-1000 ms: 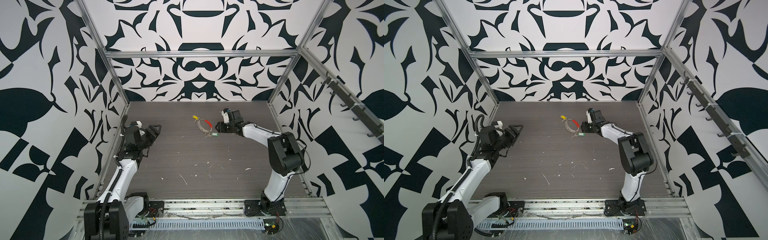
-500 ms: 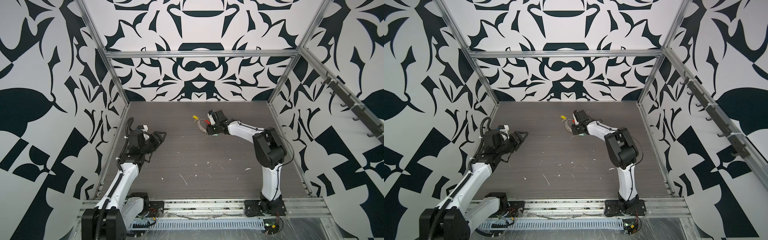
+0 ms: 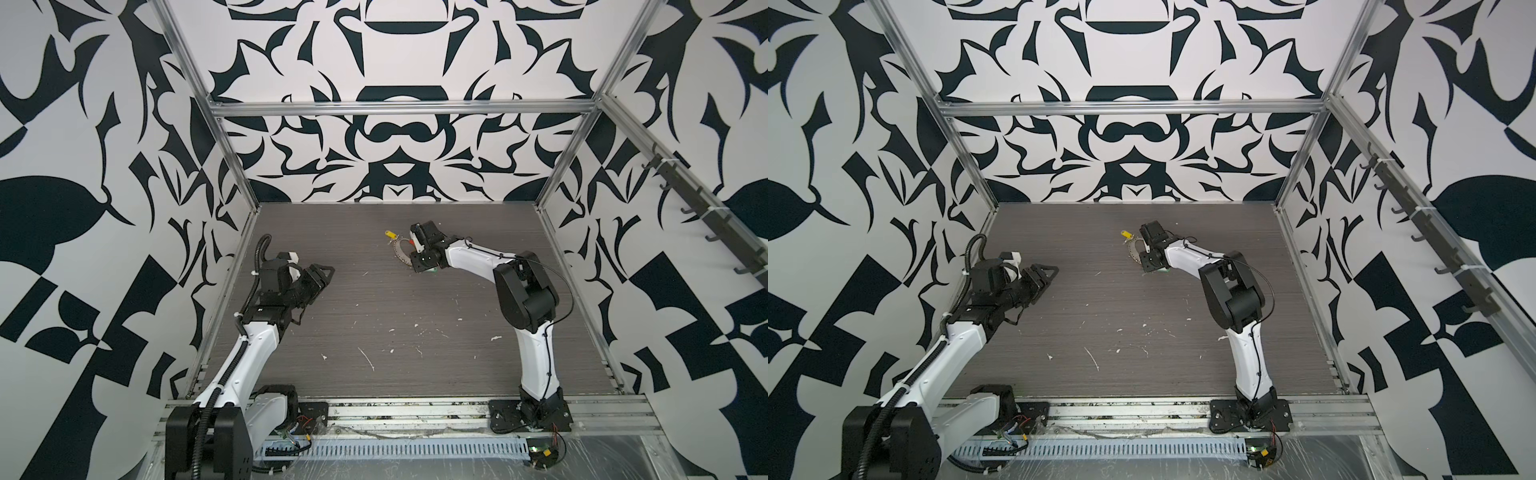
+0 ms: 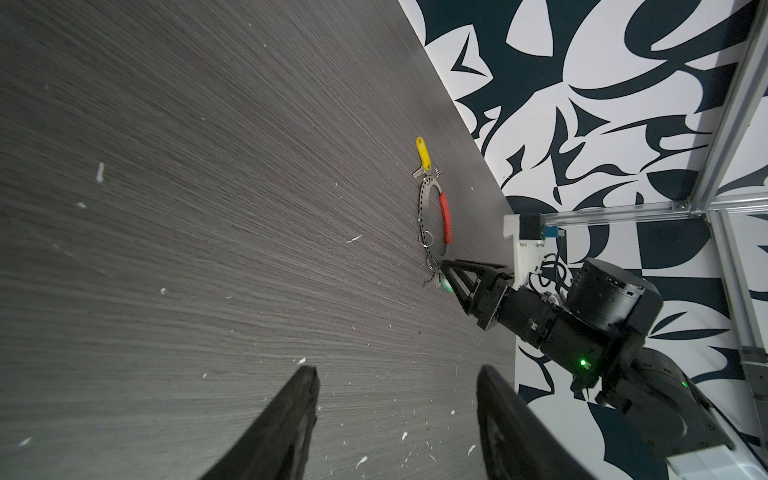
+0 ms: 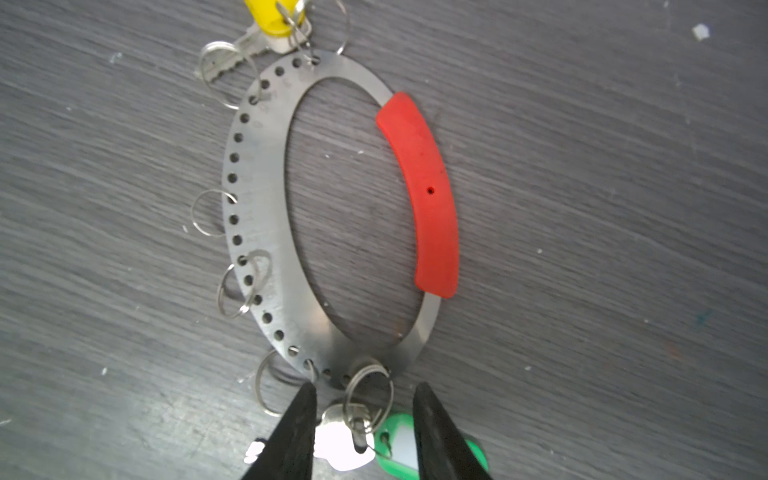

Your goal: Remove the keys from the keyring

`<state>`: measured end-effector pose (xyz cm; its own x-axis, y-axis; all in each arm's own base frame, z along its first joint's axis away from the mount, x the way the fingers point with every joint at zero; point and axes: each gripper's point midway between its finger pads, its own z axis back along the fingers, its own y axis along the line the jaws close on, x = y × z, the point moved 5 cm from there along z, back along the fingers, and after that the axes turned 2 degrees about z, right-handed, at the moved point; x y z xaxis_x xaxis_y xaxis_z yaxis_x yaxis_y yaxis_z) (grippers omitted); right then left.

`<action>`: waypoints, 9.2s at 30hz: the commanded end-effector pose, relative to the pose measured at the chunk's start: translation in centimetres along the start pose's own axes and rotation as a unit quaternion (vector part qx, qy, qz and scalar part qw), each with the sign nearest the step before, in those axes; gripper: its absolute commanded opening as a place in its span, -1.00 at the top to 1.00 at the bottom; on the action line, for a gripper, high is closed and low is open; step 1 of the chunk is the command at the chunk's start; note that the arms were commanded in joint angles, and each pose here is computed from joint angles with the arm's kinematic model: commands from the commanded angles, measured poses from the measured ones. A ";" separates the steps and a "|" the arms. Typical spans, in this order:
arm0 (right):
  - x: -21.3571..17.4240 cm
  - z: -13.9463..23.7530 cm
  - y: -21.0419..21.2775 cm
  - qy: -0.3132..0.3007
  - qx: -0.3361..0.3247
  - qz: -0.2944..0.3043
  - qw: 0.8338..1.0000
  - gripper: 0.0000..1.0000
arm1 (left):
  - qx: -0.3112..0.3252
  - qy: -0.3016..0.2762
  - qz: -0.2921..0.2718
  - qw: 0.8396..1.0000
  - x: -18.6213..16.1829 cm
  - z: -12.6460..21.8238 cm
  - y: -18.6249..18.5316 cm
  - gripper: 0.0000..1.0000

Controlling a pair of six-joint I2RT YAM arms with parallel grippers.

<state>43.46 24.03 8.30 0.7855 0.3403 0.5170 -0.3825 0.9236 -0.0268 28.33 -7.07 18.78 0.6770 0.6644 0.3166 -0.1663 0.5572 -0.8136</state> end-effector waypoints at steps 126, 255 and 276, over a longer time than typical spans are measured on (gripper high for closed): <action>-0.4 36.0 7.7 -0.311 0.572 0.077 0.755 1.00 | -0.440 0.197 -0.308 0.820 -10.1 5.7 -23.4 0.57; -0.8 38.5 8.8 -0.258 0.539 0.122 0.792 1.00 | -0.388 0.111 -0.355 0.843 -11.2 9.8 -23.6 0.32; -1.4 39.6 7.5 -0.238 0.596 0.192 0.742 1.00 | -0.361 0.196 -0.413 0.813 -12.3 9.6 -24.1 0.42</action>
<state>21.28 23.79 39.30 0.4282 0.1933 0.8828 -0.8923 -0.0644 0.4469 17.69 -23.93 38.47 0.5609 -0.0529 0.8262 0.8122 0.2284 -0.5368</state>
